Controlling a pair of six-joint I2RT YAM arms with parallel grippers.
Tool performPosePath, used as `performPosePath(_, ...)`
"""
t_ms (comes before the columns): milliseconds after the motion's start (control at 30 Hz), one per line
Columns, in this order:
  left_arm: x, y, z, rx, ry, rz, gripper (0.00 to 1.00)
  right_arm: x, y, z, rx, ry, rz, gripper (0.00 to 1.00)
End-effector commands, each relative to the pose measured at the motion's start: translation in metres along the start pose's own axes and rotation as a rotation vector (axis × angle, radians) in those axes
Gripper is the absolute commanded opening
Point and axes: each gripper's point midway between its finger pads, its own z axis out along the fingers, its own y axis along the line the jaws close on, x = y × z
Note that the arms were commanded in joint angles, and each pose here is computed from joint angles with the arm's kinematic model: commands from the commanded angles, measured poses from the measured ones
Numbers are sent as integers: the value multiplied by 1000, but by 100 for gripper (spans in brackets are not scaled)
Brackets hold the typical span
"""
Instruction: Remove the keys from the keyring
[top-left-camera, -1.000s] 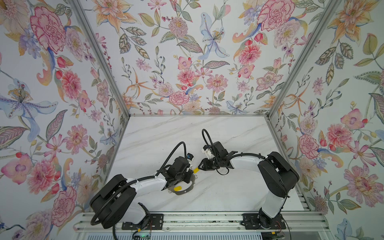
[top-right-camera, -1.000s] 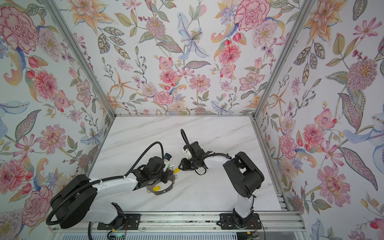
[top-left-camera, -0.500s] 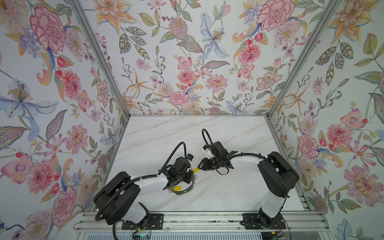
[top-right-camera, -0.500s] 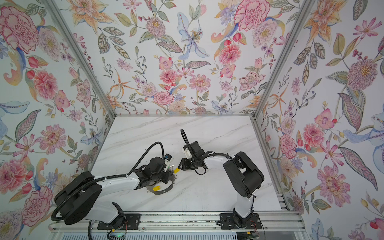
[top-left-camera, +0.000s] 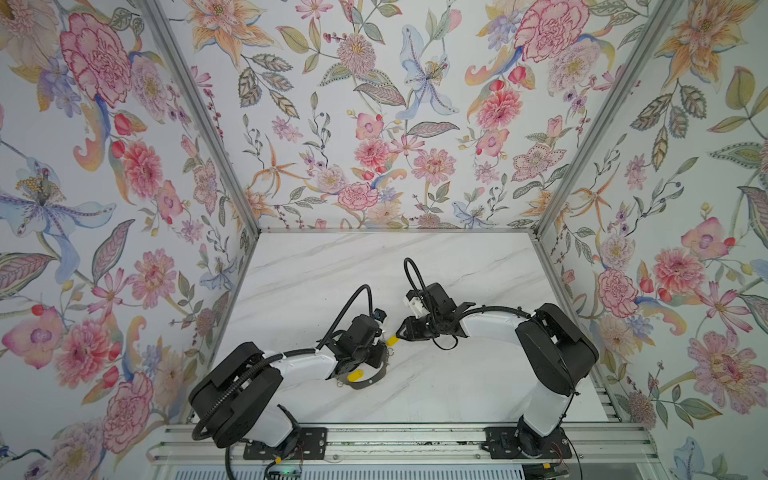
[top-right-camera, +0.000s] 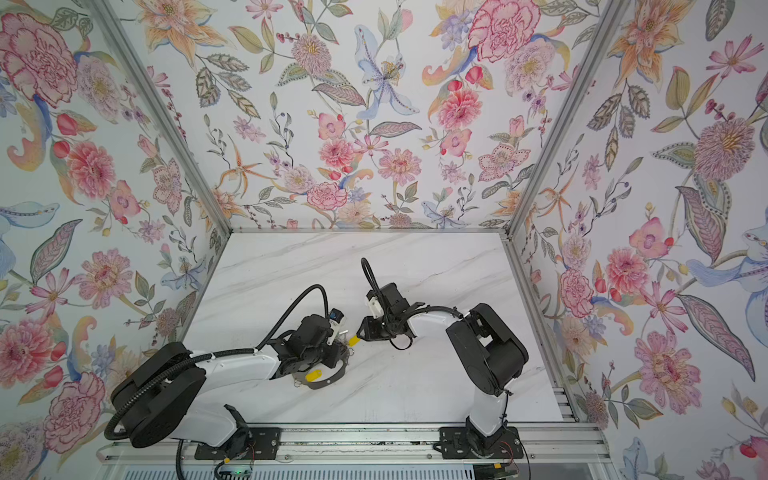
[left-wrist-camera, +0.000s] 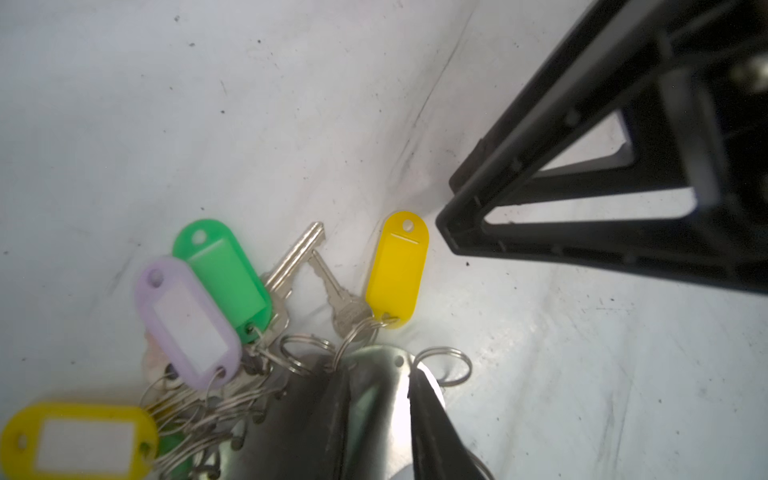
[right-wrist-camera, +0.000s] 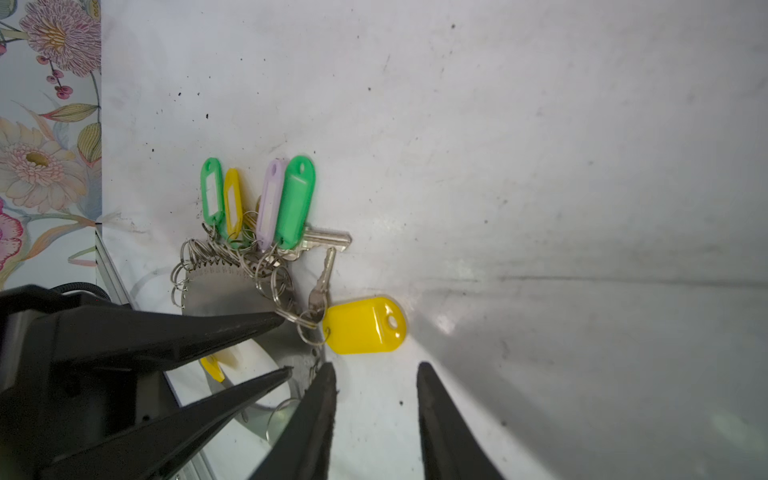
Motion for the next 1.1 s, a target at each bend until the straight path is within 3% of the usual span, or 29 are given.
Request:
performPosePath(0,-3,5,-7,-39,-21,-14,30,0,0,-2,7,-17,1,35)
performPosePath(700,-2,-2,14,-1,29,8,31,5,-1,-3,22,-15,-4,35)
performPosePath(1067,-3,-3,12,5,20,5,16,6,-1,-2,20,-12,-3,35)
